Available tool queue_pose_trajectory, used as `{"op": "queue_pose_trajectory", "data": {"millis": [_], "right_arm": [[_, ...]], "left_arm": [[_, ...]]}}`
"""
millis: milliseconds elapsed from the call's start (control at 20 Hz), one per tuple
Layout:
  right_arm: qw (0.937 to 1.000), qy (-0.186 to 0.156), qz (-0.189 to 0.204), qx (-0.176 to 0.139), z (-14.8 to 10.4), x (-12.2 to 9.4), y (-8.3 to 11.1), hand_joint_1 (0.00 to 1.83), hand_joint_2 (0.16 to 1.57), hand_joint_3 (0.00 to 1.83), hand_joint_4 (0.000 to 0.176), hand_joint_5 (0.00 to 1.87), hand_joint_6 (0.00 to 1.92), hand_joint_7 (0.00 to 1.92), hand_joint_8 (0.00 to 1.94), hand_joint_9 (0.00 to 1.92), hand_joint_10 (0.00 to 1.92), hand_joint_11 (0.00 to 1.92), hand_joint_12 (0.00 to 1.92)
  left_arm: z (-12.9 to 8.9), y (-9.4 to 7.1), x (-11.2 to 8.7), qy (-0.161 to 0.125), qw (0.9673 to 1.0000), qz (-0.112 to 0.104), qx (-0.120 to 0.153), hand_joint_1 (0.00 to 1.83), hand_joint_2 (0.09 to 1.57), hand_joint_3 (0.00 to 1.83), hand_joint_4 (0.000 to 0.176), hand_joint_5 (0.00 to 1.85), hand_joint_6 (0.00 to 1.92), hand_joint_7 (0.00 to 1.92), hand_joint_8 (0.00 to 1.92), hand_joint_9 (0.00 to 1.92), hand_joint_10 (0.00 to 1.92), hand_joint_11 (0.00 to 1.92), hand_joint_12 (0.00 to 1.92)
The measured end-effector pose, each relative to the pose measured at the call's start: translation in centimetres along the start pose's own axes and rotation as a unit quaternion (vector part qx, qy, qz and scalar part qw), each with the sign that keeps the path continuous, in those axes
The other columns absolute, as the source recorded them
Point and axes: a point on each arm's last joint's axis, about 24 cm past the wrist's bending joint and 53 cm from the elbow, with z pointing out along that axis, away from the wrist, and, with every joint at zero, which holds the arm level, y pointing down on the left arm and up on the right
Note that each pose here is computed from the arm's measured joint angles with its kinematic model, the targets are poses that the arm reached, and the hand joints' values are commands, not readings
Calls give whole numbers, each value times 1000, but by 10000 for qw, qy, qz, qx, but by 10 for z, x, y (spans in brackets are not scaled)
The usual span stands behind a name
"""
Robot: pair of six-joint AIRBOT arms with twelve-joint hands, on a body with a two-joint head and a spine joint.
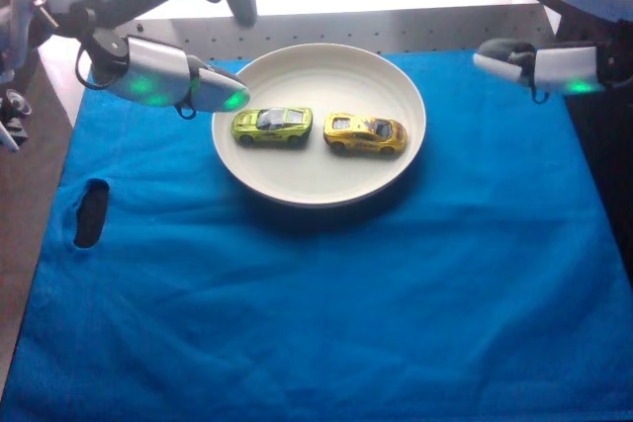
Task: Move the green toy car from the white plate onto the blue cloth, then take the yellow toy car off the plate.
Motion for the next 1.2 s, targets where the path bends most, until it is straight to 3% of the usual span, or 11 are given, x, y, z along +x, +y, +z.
{"op": "queue_pose_trajectory", "data": {"millis": [150, 250, 350, 400, 550, 700, 850, 900, 950, 1050, 1200], "right_arm": [[9999, -28, 4, -120, 2, 3, 9, 1006, 1068, 5, 0, 503, 649, 459, 832, 290, 1244, 117, 1893], [9999, 11, -10, -131, 2, 6, 10, 1102, 1014, 0, 0, 577, 528, 539, 788, 378, 1208, 185, 1860], [9999, 20, -5, -101, 1, 6, 7, 1135, 1033, 3, 0, 590, 514, 574, 767, 464, 1268, 334, 1838], [10000, 21, -13, -86, 0, 5, 6, 1163, 1060, 9, 0, 517, 522, 536, 840, 440, 1347, 321, 1890], [10000, 1, -42, -50, -1, 3, 2, 1171, 1094, 13, 0, 454, 635, 505, 860, 424, 1307, 286, 1897], [10000, -12, -56, 1, -2, 1, -3, 1205, 1133, 12, 0, 481, 586, 554, 776, 427, 1237, 268, 1890], [10000, -16, -62, 8, -2, 1, -4, 1211, 1178, 9, 0, 467, 460, 535, 651, 348, 1208, 127, 1921], [10000, -15, -62, 9, -2, 1, -4, 1220, 1184, 6, 0, 481, 404, 513, 637, 356, 1194, 196, 1890], [10000, -17, -64, 11, -2, 1, -4, 1205, 1187, 4, 0, 504, 354, 505, 615, 361, 1164, 214, 1856], [10000, -16, -72, 21, -2, 0, -5, 1174, 1180, 0, 0, 524, 342, 506, 692, 353, 1269, 296, 1908], [10000, -7, -76, 31, -2, 1, -6, 1151, 1169, 0, 0, 544, 347, 537, 693, 350, 1216, 221, 1883]], "left_arm": [[2, -3, 6, 18, 10000, -79, 38, 843, 1049, 3, 42, 591, 67, 591, 43, 271, 809, 0, 1683], [5, 0, 5, 0, 10000, -80, 19, 871, 1031, 0, 58, 562, 45, 569, 26, 235, 838, 0, 1610], [9, 4, 4, 10, 10000, -62, -34, 854, 974, 0, 27, 528, 24, 584, 27, 234, 863, 0, 1597], [14, 3, 5, 42, 10000, -36, -33, 863, 969, 0, 0, 542, 27, 588, 29, 228, 946, 0, 1648], [32, -11, 11, 181, 9997, 166, 79, 897, 919, 0, 0, 549, 19, 640, 32, 341, 758, 0, 1585], [48, -13, 25, 373, 9990, 259, 48, 883, 873, 0, 0, 619, 20, 676, 12, 438, 489, 0, 1528], [54, -5, 35, 543, 9981, 274, -98, 1002, 904, 2, 0, 733, 19, 773, 23, 479, 683, 89, 1652], [55, -4, 36, 577, 9978, 289, -122, 1042, 909, 2, 0, 730, 8, 851, 57, 500, 915, 174, 1760], [57, -4, 38, 615, 9975, 323, -136, 1058, 904, 0, 0, 717, 1, 849, 56, 471, 944, 166, 1745], [62, -6, 45, 727, 9964, 422, -150, 1018, 898, 0, 0, 690, 0, 765, 9, 488, 634, 89, 1556], [69, -11, 54, 822, 9953, 501, -113, 1019, 908, 3, 0, 753, 24, 820, 26, 570, 617, 163, 1529]]}}
